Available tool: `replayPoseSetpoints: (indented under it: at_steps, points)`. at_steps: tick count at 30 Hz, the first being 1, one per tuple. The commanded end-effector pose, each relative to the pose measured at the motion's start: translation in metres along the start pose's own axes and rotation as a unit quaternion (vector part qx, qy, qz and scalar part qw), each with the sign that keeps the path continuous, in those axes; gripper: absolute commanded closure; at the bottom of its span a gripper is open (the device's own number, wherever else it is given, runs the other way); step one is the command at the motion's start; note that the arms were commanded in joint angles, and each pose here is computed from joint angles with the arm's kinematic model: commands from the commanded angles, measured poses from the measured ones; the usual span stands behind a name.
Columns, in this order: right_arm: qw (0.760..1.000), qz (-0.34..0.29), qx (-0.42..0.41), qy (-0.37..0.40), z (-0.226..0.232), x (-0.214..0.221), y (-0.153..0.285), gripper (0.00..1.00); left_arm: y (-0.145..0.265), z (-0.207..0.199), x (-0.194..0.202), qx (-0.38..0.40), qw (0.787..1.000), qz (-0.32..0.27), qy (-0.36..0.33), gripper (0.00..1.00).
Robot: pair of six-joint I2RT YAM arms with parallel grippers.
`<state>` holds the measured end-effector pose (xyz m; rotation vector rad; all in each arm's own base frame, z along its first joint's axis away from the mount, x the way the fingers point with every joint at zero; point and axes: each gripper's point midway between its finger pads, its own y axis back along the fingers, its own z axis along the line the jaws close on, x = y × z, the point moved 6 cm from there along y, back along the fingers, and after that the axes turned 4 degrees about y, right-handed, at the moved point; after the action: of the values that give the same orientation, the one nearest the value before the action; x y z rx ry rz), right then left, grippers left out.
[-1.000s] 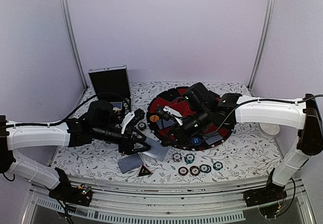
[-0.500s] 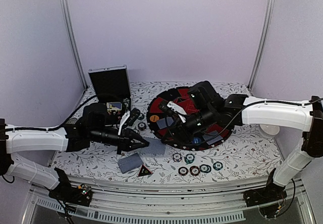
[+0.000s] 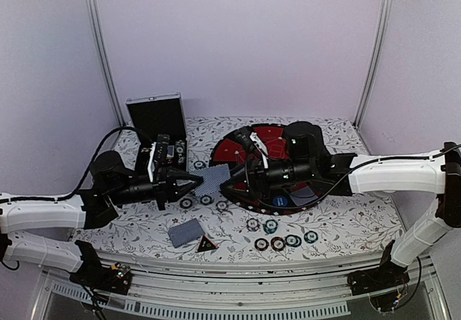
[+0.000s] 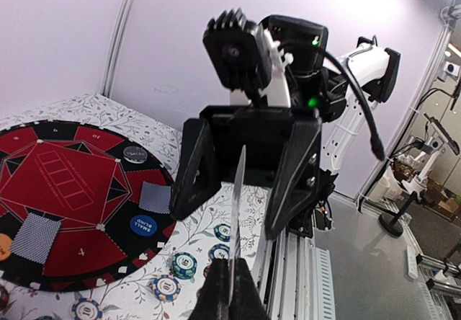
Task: Distribute texas hold em gaming equipment
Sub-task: Pass from the right arm to the left, then pass from the left arm to the right, then distribute the poker card in the big blind area.
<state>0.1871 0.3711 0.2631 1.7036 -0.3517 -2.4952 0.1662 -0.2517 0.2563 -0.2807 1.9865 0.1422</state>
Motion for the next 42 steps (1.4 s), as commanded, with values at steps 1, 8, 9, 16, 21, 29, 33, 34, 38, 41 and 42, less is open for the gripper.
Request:
replayPoseSetpoints:
  at_steps: [1, 8, 9, 16, 21, 29, 33, 34, 38, 41, 42]
  points:
    - [0.999, -0.018, -0.034, 0.004, 0.008, -0.011, -0.011, 0.54, 0.004, -0.002, -0.011, -0.003, 1.000, -0.027, -0.011, 1.00]
    - [0.999, -0.039, -0.020, -0.003, -0.001, -0.023, 0.003, 0.98, 0.003, 0.007, 0.003, -0.027, 1.000, 0.010, -0.003, 1.00]
    - [0.999, -0.040, -0.018, -0.010, -0.004, -0.024, 0.006, 0.98, 0.002, 0.010, 0.007, -0.035, 0.999, 0.020, -0.001, 1.00]
    - [0.995, 0.000, -0.024, -0.101, -0.045, -0.017, 0.024, 0.98, 0.009, 0.028, 0.011, -0.122, 0.992, 0.035, -0.003, 0.18]
    - [0.963, 0.140, 0.047, -0.225, -0.113, 0.016, 0.018, 0.98, 0.028, 0.054, 0.011, -0.269, 0.959, 0.073, -0.042, 0.02]
    - [0.937, 0.181, 0.064, -0.291, -0.189, 0.035, 0.010, 0.98, 0.032, 0.070, 0.029, -0.317, 0.943, 0.105, -0.015, 0.02]
    - [0.924, 0.207, 0.048, -0.318, -0.215, 0.060, -0.006, 0.98, 0.034, 0.072, 0.033, -0.320, 0.941, 0.107, -0.017, 0.02]
    - [0.922, 0.209, 0.048, -0.323, -0.222, 0.065, -0.008, 0.98, 0.035, 0.072, 0.034, -0.322, 0.940, 0.108, -0.019, 0.02]
    - [0.913, 0.208, 0.050, -0.346, -0.247, 0.079, -0.009, 0.98, 0.036, 0.073, 0.037, -0.325, 0.939, 0.114, -0.020, 0.02]
    - [0.906, 0.210, 0.020, -0.366, -0.258, 0.093, -0.020, 0.98, 0.036, 0.074, 0.039, -0.325, 0.938, 0.116, -0.021, 0.02]
    - [0.905, 0.211, 0.016, -0.368, -0.260, 0.095, -0.022, 0.98, 0.035, 0.075, 0.039, -0.326, 0.938, 0.117, -0.021, 0.02]
